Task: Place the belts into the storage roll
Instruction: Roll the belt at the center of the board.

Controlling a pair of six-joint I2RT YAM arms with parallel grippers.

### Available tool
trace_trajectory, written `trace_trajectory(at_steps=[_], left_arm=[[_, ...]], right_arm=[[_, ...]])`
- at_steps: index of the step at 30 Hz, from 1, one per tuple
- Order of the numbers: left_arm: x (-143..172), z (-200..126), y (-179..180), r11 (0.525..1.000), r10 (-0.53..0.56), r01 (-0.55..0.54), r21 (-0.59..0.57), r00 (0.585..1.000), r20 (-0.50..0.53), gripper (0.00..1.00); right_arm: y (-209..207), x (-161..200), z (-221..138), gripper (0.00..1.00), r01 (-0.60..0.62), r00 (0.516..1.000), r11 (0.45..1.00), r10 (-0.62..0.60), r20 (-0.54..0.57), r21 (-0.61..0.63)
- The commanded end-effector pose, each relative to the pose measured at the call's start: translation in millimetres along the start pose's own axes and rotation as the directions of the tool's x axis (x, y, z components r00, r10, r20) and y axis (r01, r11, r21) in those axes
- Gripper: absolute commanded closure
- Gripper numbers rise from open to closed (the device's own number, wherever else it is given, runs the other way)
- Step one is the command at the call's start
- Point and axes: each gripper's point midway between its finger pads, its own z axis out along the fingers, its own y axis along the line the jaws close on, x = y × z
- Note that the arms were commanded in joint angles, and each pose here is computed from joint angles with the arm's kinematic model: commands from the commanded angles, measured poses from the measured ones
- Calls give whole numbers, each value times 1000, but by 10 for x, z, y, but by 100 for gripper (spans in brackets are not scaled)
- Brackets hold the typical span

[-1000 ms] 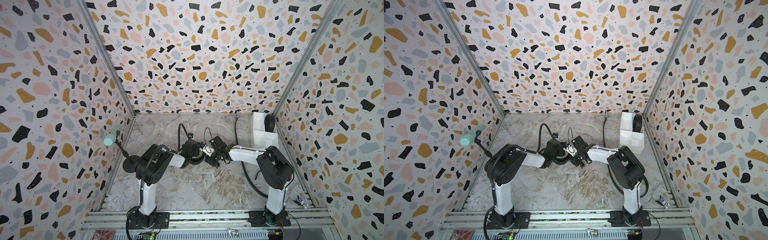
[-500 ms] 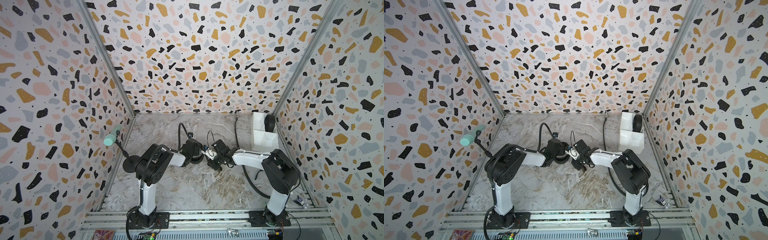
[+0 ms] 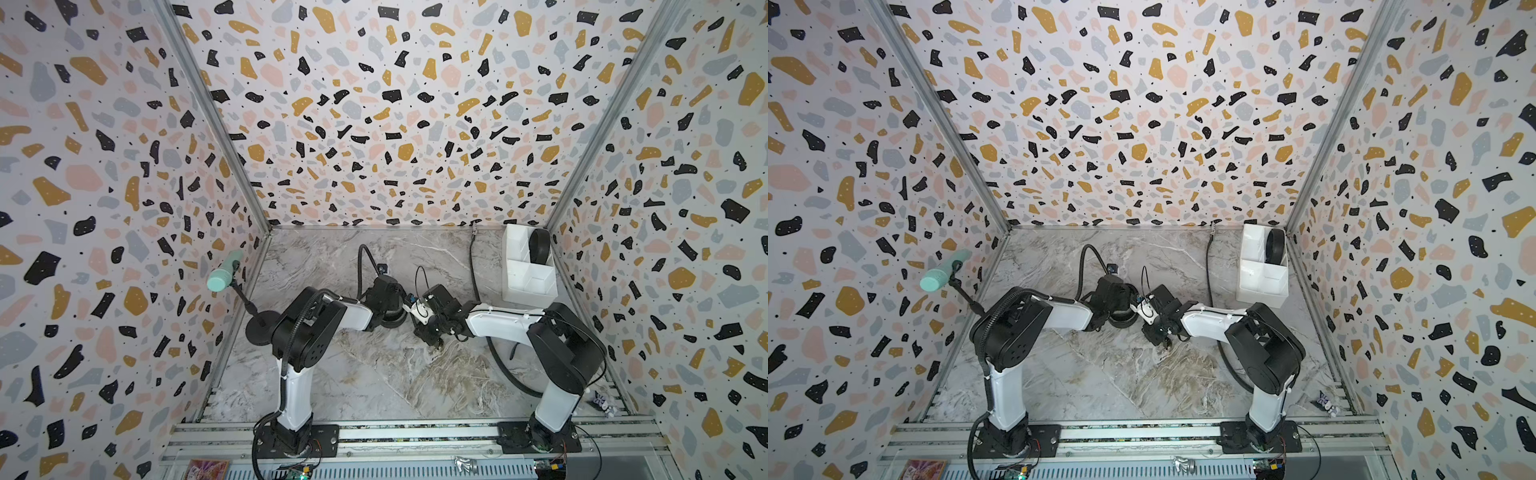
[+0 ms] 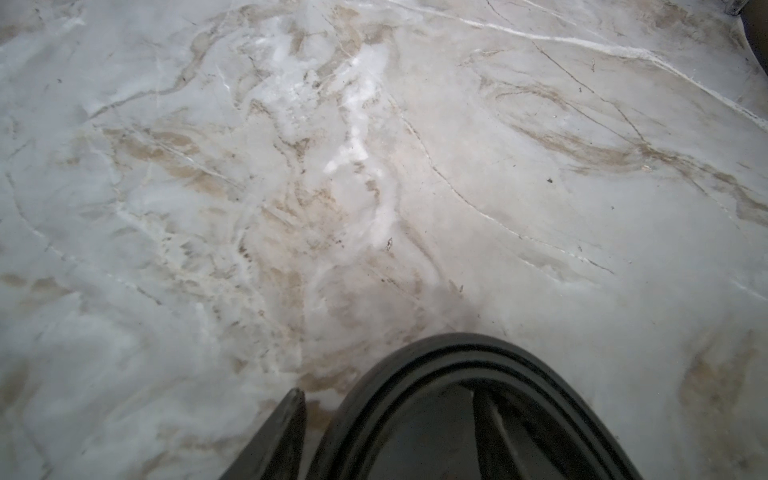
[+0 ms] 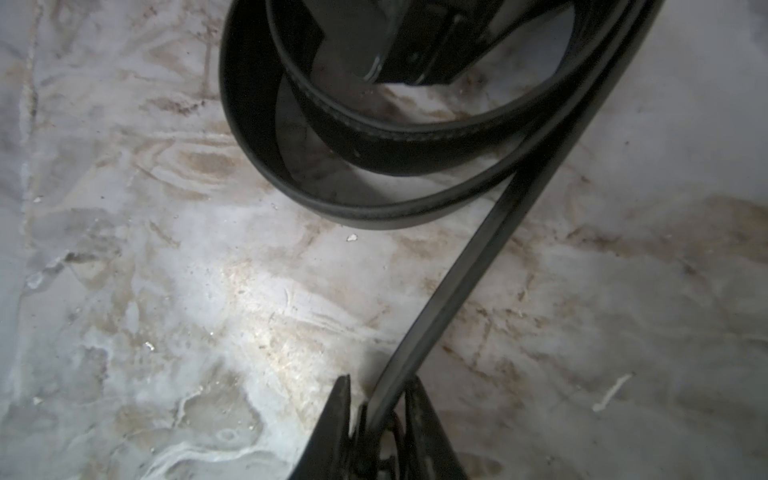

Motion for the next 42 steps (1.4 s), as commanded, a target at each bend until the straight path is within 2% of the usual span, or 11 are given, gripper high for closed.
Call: trace_trajectory(at_steps=[1,8,11,15,18,24,28,32,36,38,42], left_arm=[[43,147,397,988,-43,43,-151,999,2,45],[352,-24,352,993,5,-14,-121,997,-82,59],[454,-140,364,992,27,-39,-124,995,-94,74],[528,-227,348,989,58,-70,-128,993,-99,100],[549,-252,288,988,80,-91,-123,992,-97,100],[557,-265,243,990,78,-88,-114,993,-87,100],[555,-256,229,991,66,-75,-109,994,-83,100],[543,-237,219,993,41,-49,-111,996,-79,100],[511,-193,238,990,-1,-8,-138,998,-67,100],[477,-164,259,986,-35,24,-165,998,-61,100],[408,-75,283,970,-94,79,-228,994,-56,100]], right_arm=[[483,930,-98,100,-98,938,984,41,-343,-151],[233,817,-37,100,-151,930,985,113,-349,-83],[71,790,-32,99,-191,919,981,167,-357,-33],[-45,671,-47,93,-220,924,975,204,-325,-13],[-132,558,-55,84,-227,930,974,214,-300,-7],[-283,302,-20,52,-173,948,985,170,-268,11],[-398,93,98,44,-135,957,990,138,-254,27],[-520,-105,203,48,-125,964,991,134,-231,55],[-600,-169,216,88,-150,962,985,166,-217,87],[-610,-143,183,99,-170,959,981,187,-212,96],[-578,42,83,100,-219,945,970,237,-225,105]])
